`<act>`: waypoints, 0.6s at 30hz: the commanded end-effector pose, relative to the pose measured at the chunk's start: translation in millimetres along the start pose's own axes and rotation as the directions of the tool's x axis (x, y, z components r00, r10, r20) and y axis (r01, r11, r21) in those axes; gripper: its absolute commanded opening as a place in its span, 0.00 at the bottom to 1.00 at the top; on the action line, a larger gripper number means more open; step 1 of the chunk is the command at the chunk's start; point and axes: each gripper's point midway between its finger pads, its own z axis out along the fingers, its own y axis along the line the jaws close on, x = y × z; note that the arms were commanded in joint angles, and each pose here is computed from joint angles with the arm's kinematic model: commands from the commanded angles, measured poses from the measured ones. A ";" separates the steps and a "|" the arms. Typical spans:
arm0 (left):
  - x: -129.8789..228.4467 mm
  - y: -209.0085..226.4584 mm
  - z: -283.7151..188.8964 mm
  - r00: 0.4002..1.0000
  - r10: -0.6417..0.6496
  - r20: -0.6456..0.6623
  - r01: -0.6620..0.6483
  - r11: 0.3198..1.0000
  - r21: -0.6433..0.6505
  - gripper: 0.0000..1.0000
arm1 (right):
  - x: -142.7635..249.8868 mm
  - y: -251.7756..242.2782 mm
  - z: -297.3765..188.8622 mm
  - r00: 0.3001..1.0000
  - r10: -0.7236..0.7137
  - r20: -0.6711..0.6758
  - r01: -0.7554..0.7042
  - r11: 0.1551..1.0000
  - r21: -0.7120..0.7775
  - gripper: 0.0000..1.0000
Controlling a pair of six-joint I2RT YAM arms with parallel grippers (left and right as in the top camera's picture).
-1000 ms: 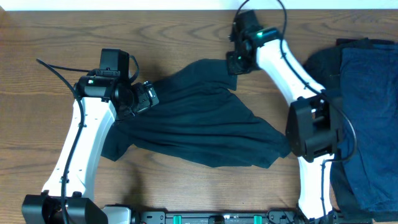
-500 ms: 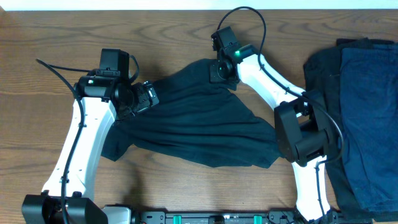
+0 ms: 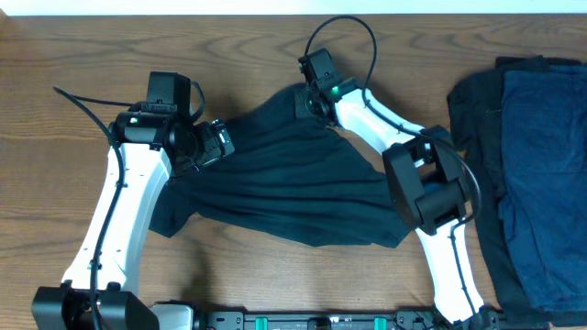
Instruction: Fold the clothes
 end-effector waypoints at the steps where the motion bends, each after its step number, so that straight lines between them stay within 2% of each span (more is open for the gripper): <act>1: 0.9 0.6 3.1 1.000 0.005 -0.011 -0.006 1.000 -0.007 0.98 | 34.1 -16.7 45.8 0.999 0.011 -0.046 -0.010 0.999 0.030 0.01; 8: 0.9 0.6 3.1 1.000 0.005 -0.011 -0.006 1.000 -0.007 0.98 | 4.9 -10.7 88.9 0.983 0.003 0.184 0.006 0.999 -0.048 0.01; 13: 0.9 0.7 3.1 1.000 0.005 -0.011 -0.006 1.000 -0.007 0.98 | -33.0 -22.3 89.7 0.918 0.010 0.397 -0.014 1.000 0.009 0.01; 14: 0.9 0.6 3.1 1.000 0.005 -0.011 -0.006 1.000 -0.007 0.98 | -41.3 -20.3 86.0 0.903 0.000 0.430 -0.002 1.000 0.005 0.03; 18: 0.9 0.6 3.1 1.000 0.005 -0.011 -0.006 1.000 -0.007 0.98 | -81.8 6.8 56.6 0.835 -0.095 0.542 0.132 0.991 -0.029 0.25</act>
